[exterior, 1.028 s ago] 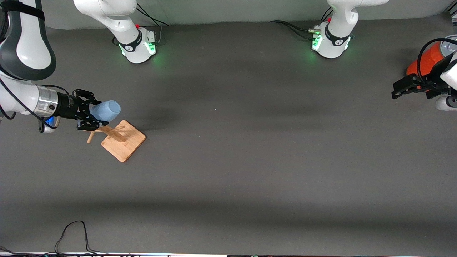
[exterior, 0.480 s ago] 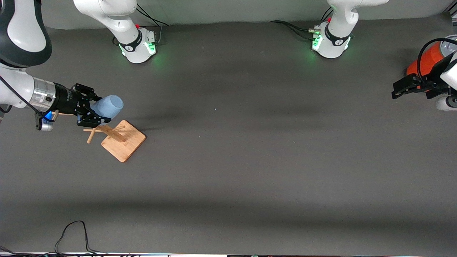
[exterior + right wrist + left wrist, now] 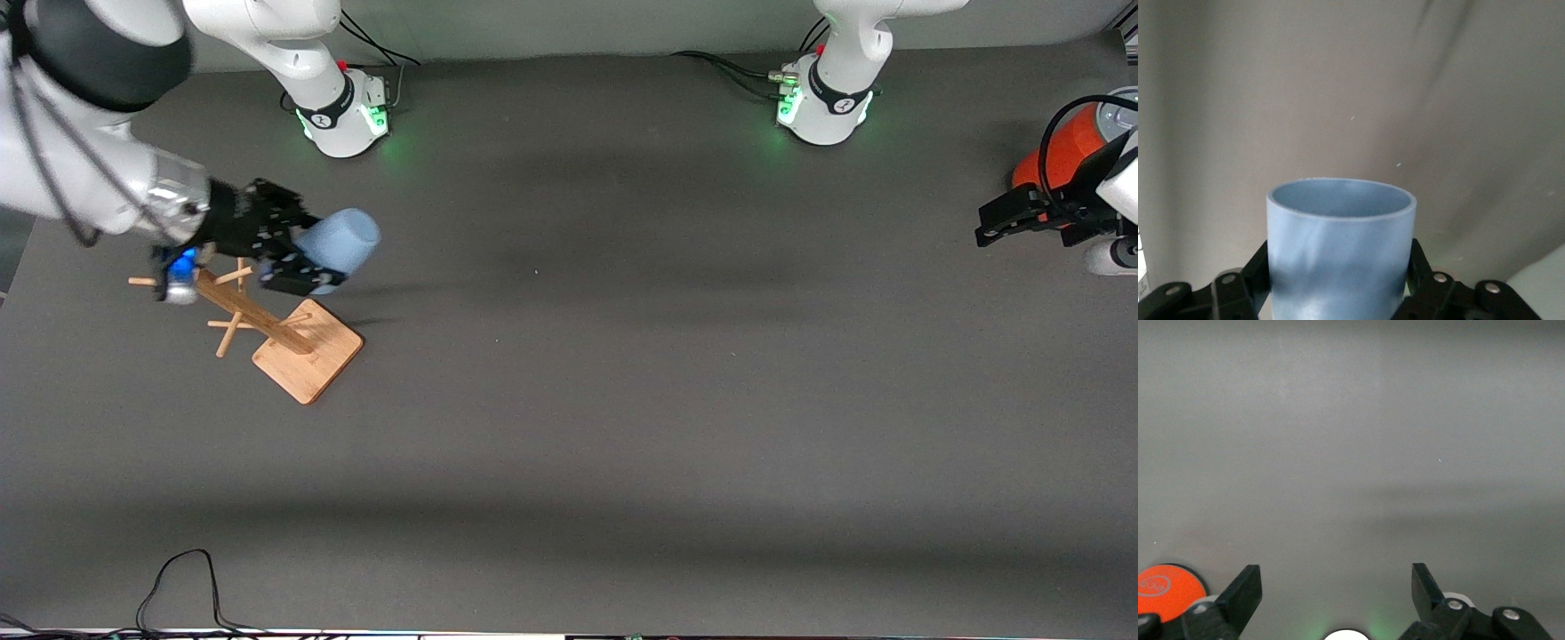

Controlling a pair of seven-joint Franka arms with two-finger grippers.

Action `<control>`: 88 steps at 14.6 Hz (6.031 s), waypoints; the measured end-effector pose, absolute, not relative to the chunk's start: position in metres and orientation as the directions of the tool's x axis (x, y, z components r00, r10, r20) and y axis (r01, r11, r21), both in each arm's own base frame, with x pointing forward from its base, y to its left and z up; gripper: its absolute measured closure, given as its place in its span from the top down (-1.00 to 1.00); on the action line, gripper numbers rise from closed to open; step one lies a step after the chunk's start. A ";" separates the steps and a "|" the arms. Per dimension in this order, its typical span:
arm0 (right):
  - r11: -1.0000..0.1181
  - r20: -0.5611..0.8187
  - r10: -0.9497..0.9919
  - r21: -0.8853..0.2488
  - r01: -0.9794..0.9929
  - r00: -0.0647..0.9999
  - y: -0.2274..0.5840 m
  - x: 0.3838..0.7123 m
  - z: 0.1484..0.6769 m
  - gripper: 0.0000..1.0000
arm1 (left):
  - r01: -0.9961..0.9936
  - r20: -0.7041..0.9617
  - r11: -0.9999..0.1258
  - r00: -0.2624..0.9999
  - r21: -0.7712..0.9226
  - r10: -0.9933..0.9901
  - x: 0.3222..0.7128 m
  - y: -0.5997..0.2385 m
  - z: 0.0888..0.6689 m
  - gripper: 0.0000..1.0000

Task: Rotate and upright cup with both arms
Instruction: 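Lift the blue cup off the wooden peg with the right gripper, then carry the blue cup toward the table middle with the right gripper, then lower the cup onto its side and open the right gripper, then move the right gripper to the mug tree while the left gripper reaches the cup, then grasp the rim of the lying blue cup with the left gripper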

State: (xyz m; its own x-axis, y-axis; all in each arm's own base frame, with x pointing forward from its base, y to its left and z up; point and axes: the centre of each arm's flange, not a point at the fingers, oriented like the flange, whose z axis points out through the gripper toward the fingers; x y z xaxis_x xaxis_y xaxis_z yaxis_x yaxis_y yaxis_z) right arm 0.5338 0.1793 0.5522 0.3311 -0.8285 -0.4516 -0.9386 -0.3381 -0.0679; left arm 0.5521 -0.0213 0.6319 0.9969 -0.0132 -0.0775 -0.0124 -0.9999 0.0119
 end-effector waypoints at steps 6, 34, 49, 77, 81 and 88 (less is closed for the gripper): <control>-0.315 -0.359 -0.870 -0.121 -0.941 0.337 0.315 0.508 0.531 0.62 | -0.012 -0.077 -1.000 0.997 0.012 -0.013 0.552 -0.021 0.632 1.00; -0.274 0.040 -0.960 0.064 -0.959 0.277 0.530 0.374 0.188 1.00 | -0.025 -0.089 -1.000 0.996 0.011 -0.026 0.554 -0.028 0.626 1.00; -0.469 -0.052 -0.883 0.091 -0.879 0.466 0.487 0.483 0.415 1.00 | -0.031 -0.112 -0.999 0.993 0.010 -0.032 0.556 -0.051 0.614 1.00; -0.995 0.031 -0.090 -0.051 -0.089 0.995 0.028 0.602 0.585 1.00 | 0.501 -0.058 -0.818 0.842 -0.281 0.536 0.606 -0.372 0.372 1.00; -0.995 0.029 -0.089 -0.050 -0.088 0.996 0.028 0.602 0.584 1.00 | 0.494 -0.038 -0.821 0.850 -0.286 0.525 0.604 -0.398 0.339 1.00; -0.995 0.019 -0.089 -0.048 -0.088 0.996 0.028 0.602 0.578 1.00 | 0.468 0.013 -0.843 0.876 -0.266 0.482 0.581 -0.455 0.279 1.00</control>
